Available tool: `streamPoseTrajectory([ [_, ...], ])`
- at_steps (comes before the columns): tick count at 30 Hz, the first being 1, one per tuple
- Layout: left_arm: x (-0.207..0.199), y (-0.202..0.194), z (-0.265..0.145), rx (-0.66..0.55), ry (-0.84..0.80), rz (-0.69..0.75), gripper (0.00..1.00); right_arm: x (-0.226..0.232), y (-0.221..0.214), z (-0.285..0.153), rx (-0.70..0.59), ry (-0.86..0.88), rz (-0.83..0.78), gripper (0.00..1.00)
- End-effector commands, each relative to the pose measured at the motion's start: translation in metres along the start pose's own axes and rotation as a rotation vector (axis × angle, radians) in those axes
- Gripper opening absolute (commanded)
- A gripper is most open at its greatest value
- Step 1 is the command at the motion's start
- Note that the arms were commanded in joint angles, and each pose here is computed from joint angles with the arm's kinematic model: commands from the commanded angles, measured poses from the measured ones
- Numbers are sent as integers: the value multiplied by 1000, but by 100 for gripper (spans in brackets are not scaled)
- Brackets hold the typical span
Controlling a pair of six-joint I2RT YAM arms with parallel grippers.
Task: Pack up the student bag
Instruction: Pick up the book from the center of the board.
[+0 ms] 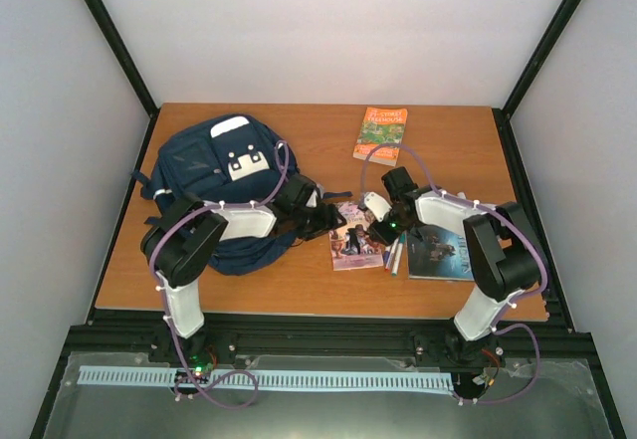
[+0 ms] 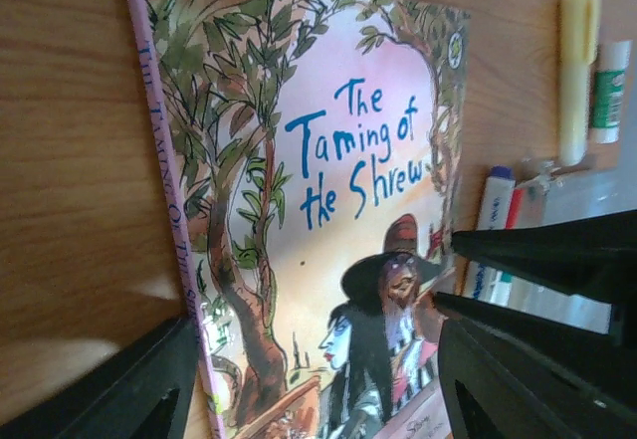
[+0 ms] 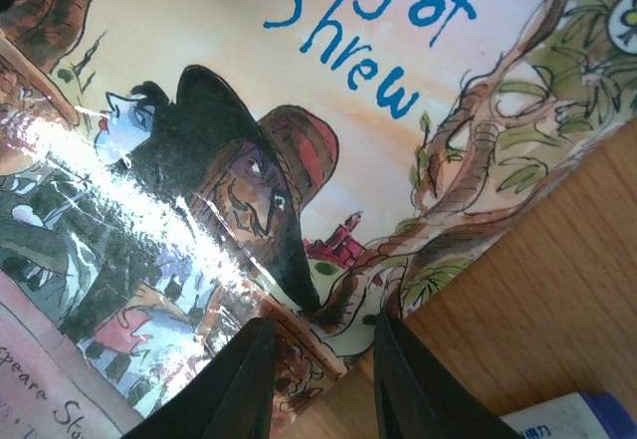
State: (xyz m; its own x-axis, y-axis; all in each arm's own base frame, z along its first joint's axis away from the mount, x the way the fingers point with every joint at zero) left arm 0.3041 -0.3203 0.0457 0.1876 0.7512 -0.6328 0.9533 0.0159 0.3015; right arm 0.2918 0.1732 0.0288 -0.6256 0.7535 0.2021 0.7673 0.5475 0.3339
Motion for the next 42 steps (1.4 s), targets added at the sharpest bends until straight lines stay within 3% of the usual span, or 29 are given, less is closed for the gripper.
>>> streamPoseTrajectory([
  [1,-14,-9,16,30,-127,-54,69,6,-7,11,51,14,-20,28],
  [6,-43,6,-3,-48,-253,-27,67,10,-7,15,60,37,-15,28],
  [12,-68,20,-37,-155,-332,12,58,11,-5,13,54,42,-10,29],
  [23,-64,18,-26,-142,-354,-31,41,12,-3,10,45,45,-11,30],
  [28,-57,15,-16,-117,-305,-16,41,12,-3,10,45,43,-10,31],
  [35,-49,9,0,-64,-260,-14,50,12,-4,11,51,45,-6,31],
  [42,-43,7,20,-30,-267,-26,47,12,-4,11,52,46,-6,31],
])
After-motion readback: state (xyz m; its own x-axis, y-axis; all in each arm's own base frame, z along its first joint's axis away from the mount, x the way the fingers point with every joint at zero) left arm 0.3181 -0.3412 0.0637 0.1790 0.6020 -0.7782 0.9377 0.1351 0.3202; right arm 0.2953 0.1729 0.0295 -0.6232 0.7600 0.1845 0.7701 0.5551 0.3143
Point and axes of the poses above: each gripper's point midway between its finger pads, its own z axis out along the fingers, its own x axis along the line the jaws close on, y = z × x, the point moved 1 cm from there along -z, back along the fingers, and after that the axes turned 12 degrees about z, right-handed, at the moved point
